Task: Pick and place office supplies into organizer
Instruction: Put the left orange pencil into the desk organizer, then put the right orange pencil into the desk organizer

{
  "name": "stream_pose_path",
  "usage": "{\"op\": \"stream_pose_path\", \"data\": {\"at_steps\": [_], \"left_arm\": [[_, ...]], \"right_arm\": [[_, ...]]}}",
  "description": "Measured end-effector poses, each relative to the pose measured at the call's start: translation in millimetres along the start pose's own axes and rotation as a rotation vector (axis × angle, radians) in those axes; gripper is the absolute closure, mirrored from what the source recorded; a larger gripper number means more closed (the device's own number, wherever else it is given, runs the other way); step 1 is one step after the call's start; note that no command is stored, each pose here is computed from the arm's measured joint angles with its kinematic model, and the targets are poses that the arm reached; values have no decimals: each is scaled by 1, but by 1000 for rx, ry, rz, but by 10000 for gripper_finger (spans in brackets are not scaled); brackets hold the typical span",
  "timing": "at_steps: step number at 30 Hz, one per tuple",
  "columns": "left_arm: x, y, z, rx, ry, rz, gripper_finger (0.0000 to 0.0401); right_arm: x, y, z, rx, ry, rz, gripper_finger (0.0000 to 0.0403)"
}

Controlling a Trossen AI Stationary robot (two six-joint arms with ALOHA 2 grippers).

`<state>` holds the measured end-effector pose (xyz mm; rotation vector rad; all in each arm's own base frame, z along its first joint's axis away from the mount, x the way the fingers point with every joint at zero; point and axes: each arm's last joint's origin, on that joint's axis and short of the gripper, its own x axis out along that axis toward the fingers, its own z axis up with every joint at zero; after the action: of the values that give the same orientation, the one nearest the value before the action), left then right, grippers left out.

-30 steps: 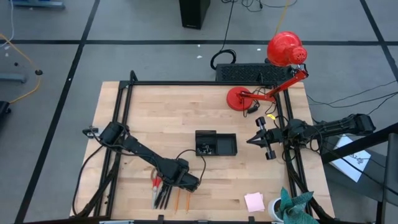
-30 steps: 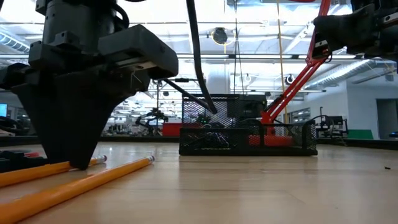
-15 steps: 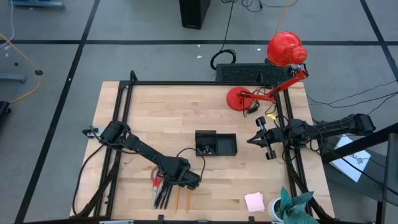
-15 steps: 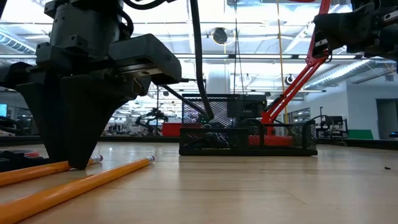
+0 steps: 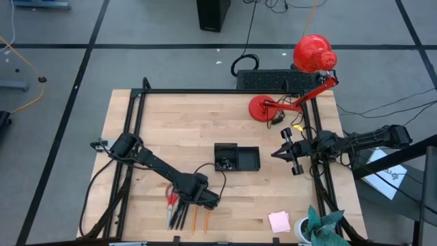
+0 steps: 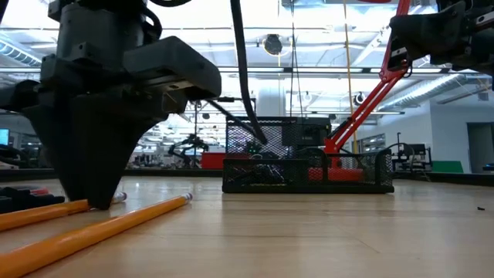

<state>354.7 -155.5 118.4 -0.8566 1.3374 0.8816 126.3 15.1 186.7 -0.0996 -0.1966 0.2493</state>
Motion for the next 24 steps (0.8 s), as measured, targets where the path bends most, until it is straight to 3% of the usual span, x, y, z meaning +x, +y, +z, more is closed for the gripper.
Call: {"op": "stream_pose_path", "data": {"at_steps": [5, 8, 24], "left_arm": [[-9, -6, 8, 87, -238, -6, 312], [-11, -9, 16, 82, -353, -6, 312], [-13, -9, 29, 70, -298, -4, 311]], "right_arm": [[0, 0, 0, -1, -1, 0, 403], [0, 0, 0, 0, 0, 0, 403], [0, 0, -1, 4, 13, 2, 403]]}}
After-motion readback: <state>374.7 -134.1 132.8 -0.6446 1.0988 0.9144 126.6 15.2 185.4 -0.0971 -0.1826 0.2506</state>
